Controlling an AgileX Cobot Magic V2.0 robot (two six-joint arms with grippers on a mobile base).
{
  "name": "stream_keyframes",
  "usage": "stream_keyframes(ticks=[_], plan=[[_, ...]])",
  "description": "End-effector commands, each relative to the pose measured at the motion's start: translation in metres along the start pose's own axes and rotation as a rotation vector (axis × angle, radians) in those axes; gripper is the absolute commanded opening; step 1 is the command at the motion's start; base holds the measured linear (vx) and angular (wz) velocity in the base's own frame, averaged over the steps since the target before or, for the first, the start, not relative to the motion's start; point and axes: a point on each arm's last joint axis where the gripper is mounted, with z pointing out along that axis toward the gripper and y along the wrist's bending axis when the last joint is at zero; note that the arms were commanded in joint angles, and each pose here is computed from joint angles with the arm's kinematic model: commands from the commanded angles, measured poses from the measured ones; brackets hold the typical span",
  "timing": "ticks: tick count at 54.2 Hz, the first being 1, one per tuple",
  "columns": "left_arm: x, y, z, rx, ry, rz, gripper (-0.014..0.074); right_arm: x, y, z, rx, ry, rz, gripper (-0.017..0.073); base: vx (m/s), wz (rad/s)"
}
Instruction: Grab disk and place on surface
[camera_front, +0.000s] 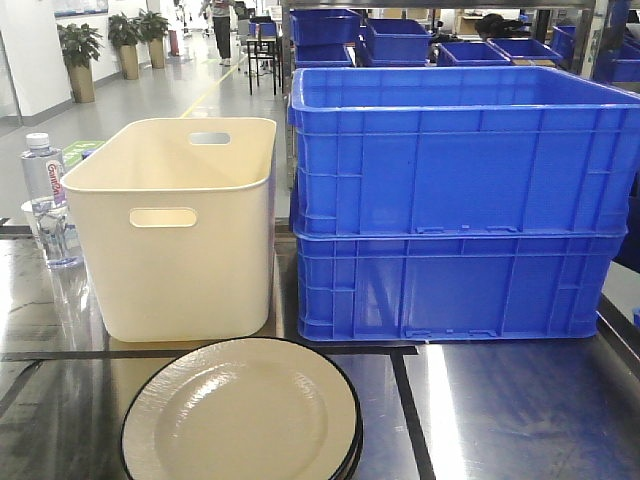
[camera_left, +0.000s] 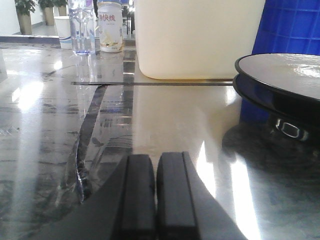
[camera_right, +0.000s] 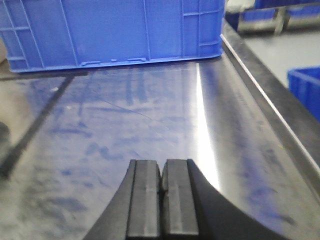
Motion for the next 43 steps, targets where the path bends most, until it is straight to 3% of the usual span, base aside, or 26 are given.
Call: stream_keyframes(ticks=[1, 8, 43], plan=[[-0.015, -0.001, -0.001, 0.009, -0.093, -0.002, 0.0173, 0.002, -0.001, -0.007, 0.012, -0.161, -0.058, -0.0008, 0.0, 0.0], [-0.015, -0.001, -0.001, 0.009, -0.093, -0.002, 0.0173, 0.022, 0.0, -0.003, -0.002, -0.192, -0.032, -0.0008, 0.0, 0.0], [-0.015, -0.001, -0.001, 0.009, -0.091, -0.002, 0.0173, 0.019, 0.0, -0.004, -0.004, -0.224, -0.033, -0.0008, 0.0, 0.0]])
